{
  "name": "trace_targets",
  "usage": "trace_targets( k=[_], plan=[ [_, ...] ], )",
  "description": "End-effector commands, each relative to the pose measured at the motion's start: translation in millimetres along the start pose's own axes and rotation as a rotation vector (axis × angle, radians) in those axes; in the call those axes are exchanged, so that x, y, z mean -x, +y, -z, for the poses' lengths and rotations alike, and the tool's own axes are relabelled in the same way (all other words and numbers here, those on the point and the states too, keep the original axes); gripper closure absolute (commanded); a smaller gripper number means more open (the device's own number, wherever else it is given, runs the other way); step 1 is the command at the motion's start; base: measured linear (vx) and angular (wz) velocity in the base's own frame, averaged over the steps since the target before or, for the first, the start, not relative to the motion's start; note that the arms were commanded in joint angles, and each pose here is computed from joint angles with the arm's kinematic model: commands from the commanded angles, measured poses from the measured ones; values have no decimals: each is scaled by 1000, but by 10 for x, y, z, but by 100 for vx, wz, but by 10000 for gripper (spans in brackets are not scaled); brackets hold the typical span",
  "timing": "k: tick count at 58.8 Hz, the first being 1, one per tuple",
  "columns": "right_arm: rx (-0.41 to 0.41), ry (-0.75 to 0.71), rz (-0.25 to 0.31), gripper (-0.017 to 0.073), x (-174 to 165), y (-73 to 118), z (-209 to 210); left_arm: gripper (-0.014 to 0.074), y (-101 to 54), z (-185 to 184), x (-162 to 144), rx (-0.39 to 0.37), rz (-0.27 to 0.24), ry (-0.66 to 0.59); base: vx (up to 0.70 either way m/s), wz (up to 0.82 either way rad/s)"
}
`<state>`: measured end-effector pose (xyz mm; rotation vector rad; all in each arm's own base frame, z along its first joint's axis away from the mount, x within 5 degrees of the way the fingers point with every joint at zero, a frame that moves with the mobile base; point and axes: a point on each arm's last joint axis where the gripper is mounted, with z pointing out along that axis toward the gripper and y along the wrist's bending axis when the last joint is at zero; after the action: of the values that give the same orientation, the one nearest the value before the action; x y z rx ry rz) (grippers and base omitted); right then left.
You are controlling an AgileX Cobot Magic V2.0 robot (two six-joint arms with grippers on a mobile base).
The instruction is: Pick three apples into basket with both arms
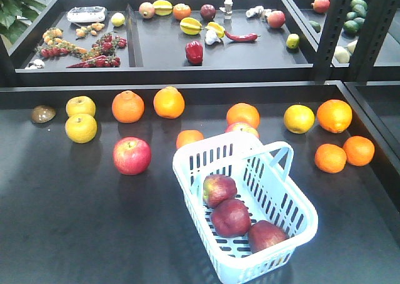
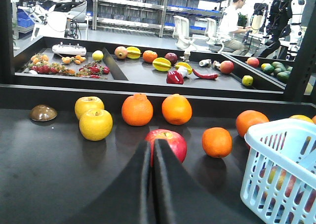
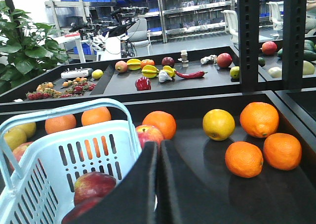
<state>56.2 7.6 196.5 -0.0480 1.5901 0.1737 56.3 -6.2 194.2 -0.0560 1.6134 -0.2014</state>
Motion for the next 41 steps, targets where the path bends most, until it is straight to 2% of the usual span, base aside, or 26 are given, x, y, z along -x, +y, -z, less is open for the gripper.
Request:
trace_targets(
  k=[1,41],
  plan=[
    [9,-70,11,567,25,7,5,599,-11,29,151,0,6,-105,0,0],
    [9,-70,11,567,25,7,5,599,-11,29,151,0,6,-105,0,0]
  ],
)
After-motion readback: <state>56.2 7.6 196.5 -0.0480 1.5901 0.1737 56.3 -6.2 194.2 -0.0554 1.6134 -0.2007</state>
